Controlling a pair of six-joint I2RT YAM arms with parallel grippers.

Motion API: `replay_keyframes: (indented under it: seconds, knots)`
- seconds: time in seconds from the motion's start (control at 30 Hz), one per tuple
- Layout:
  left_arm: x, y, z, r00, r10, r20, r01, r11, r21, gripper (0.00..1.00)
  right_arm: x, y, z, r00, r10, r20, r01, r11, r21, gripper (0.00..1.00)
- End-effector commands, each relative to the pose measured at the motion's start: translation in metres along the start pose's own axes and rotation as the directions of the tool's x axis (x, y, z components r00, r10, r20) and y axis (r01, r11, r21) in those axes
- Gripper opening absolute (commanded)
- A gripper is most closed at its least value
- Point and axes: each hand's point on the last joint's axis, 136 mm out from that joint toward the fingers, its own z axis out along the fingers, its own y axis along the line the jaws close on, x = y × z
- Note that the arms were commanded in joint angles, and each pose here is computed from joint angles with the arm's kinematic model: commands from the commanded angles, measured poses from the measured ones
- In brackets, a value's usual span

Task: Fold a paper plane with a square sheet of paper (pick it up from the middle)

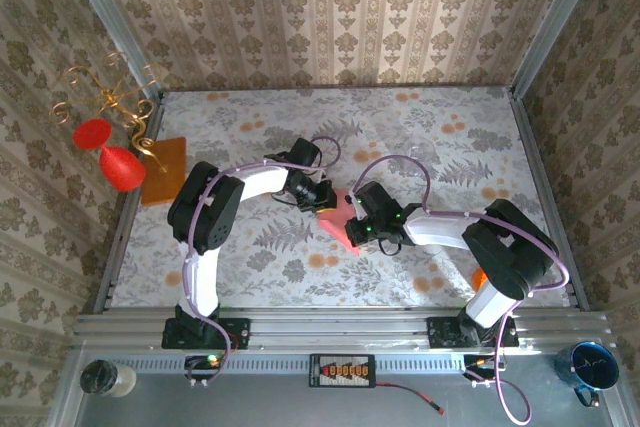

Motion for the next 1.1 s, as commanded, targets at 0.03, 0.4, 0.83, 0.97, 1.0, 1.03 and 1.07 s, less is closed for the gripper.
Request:
replay_keyframes:
  seconds: [0.03,0.4,0.83,0.97,1.0,1.03,1.07]
  knots:
    - [0.0126,0.0278,0.0157,0.998,-0.026,-0.051,0.022,0.996,-0.081,0.12,-0.0115,0.0009,-0.007,1.0,-0.014,0.021,0.014,1.0,0.01,0.05]
    - [0.0156,0.029,0.0178,0.998,-0.028,-0.061,0.023,0.997,-0.08,0.12,-0.0115,-0.0018,-0.0039,1.0,-0.013,0.016,0.012,1.0,0.017,0.05]
    - [0.0168,0.0276,0.0197,0.997,-0.027,-0.066,0.021,0.997,-0.076,0.12,-0.0126,-0.0037,-0.0011,1.0,-0.01,0.014,0.009,1.0,0.02,0.06]
    - [0.0167,0.0276,0.0196,0.998,-0.026,-0.066,0.021,0.997,-0.076,0.12,-0.0112,-0.0036,0.0011,1.0,-0.009,0.007,0.009,1.0,0.017,0.06]
    - [0.0161,0.0275,0.0194,0.998,-0.025,-0.064,0.02,0.997,-0.075,0.12,-0.0098,-0.0039,0.0015,1.0,-0.008,0.003,0.008,1.0,0.017,0.05]
    - [0.0166,0.0275,0.0197,0.998,-0.025,-0.065,0.02,0.997,-0.075,0.12,-0.0094,-0.0038,0.0015,1.0,-0.008,0.001,0.008,1.0,0.016,0.05]
    - [0.0168,0.0279,0.0197,0.998,-0.026,-0.065,0.021,0.997,-0.077,0.12,-0.0082,-0.0039,0.0025,1.0,-0.006,-0.004,0.006,1.0,0.015,0.05]
